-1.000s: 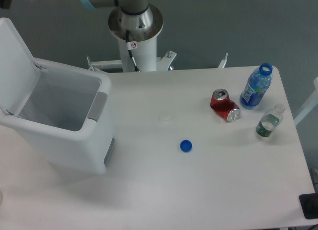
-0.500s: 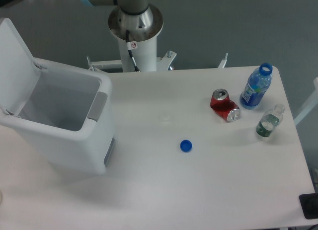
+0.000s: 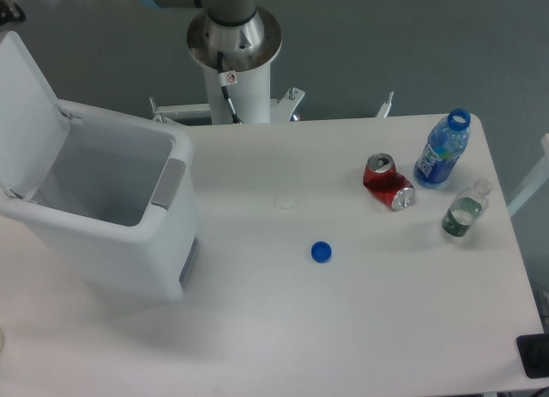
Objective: Close the trash can
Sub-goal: 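Lower the gripper behind the raised lid of the trash can, then push the white lid forward so it swings down over the opening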
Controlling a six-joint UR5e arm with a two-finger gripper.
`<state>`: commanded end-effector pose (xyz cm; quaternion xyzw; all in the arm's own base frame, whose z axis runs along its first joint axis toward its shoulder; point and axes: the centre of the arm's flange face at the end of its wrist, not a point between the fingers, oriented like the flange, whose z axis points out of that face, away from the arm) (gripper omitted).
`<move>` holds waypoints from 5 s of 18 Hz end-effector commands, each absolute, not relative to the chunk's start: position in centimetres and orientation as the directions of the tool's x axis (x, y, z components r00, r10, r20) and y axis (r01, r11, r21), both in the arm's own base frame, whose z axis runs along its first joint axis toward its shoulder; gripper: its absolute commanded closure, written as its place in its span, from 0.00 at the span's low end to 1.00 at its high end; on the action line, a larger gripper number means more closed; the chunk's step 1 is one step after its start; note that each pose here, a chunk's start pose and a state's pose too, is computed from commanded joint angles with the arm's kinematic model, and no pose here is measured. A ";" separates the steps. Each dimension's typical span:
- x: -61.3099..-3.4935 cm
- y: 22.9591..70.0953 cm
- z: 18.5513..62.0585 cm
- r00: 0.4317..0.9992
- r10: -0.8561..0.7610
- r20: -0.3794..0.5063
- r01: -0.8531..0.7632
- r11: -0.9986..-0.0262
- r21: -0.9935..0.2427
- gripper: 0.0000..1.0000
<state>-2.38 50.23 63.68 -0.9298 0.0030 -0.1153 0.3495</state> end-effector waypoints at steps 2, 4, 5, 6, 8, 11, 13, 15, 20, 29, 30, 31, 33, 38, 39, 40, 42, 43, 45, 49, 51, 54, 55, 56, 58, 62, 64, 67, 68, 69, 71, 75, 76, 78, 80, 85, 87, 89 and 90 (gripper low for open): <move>-2.5 50.2 63.7 0.976 -0.078 0.204 0.074 -0.758 -0.648 1.00; -2.5 50.1 63.6 0.976 -0.077 0.204 0.075 -0.760 -0.646 1.00; -2.5 50.2 63.5 0.976 -0.075 0.204 0.076 -0.762 -0.643 1.00; -2.6 50.1 63.3 0.978 -0.067 0.195 0.076 -0.765 -0.639 1.00; -2.9 50.2 63.1 0.983 -0.047 0.176 0.076 -0.772 -0.631 1.00; -3.0 50.1 63.0 0.984 -0.046 0.173 0.075 -0.773 -0.630 1.00; -3.0 49.9 63.2 0.986 -0.039 0.160 0.072 -0.773 -0.631 1.00; -3.2 49.7 63.3 0.988 -0.031 0.151 0.072 -0.774 -0.630 1.00; -3.3 49.6 63.4 0.989 -0.027 0.145 0.071 -0.774 -0.630 1.00; -3.9 49.5 63.2 0.994 0.003 0.108 0.070 -0.783 -0.618 1.00; -3.9 49.5 63.2 0.994 0.003 0.108 0.070 -0.783 -0.618 1.00; -3.9 49.5 63.2 0.994 0.003 0.106 0.068 -0.784 -0.618 1.00; -4.1 49.5 63.1 0.995 0.008 0.104 0.071 -0.785 -0.616 1.00; -5.3 49.3 63.0 0.994 0.037 0.099 0.090 -0.785 -0.613 1.00; -5.7 49.3 62.9 0.994 0.049 0.093 0.096 -0.787 -0.610 1.00; -5.8 49.2 62.9 0.995 0.053 0.089 0.097 -0.787 -0.609 1.00; -6.6 49.1 63.0 0.994 0.068 0.089 0.108 -0.785 -0.611 1.00; -6.9 49.1 62.9 0.993 0.073 0.088 0.112 -0.785 -0.609 1.00; -7.8 49.1 62.6 0.992 0.089 0.090 0.125 -0.787 -0.605 1.00; -8.9 49.0 61.7 0.989 0.111 0.095 0.146 -0.793 -0.592 1.00; -9.3 49.0 61.1 0.989 0.113 0.095 0.148 -0.798 -0.585 1.00; -10.3 48.9 60.4 0.988 0.124 0.094 0.155 -0.803 -0.575 1.00; -10.7 48.8 60.4 0.987 0.132 0.094 0.162 -0.802 -0.575 1.00; -11.0 48.7 60.2 0.986 0.137 0.094 0.166 -0.803 -0.573 1.00; -11.3 48.8 60.1 0.985 0.143 0.096 0.172 -0.803 -0.570 1.00; -12.4 48.7 59.9 0.982 0.162 0.097 0.188 -0.802 -0.567 1.00; -12.7 48.7 59.7 0.981 0.168 0.098 0.194 -0.802 -0.565 1.00; -14.1 49.5 58.4 0.978 0.185 0.100 0.209 -0.814 -0.541 1.00; -14.4 49.7 58.0 0.978 0.189 0.091 0.208 -0.820 -0.532 1.00; -14.7 49.9 57.7 0.977 0.195 0.084 0.210 -0.824 -0.526 1.00; -14.9 50.2 57.1 0.977 0.197 0.087 0.213 -0.829 -0.517 1.00; -16.0 50.2 56.7 0.973 0.213 0.088 0.228 -0.829 -0.510 1.00; -16.1 50.2 56.7 0.974 0.209 0.083 0.222 -0.830 -0.511 1.00; -16.8 50.4 56.0 0.976 0.204 0.082 0.217 -0.838 -0.500 1.00; -17.3 50.5 55.8 0.974 0.212 0.084 0.225 -0.838 -0.496 1.00; -17.7 50.9 54.5 0.972 0.218 0.086 0.232 -0.849 -0.474 1.00; -17.8 50.8 54.0 0.972 0.223 0.079 0.234 -0.855 -0.463 1.00; -17.8 50.8 53.8 0.972 0.223 0.080 0.234 -0.856 -0.460 1.00; -17.8 50.9 53.8 0.972 0.220 0.079 0.231 -0.857 -0.460 1.00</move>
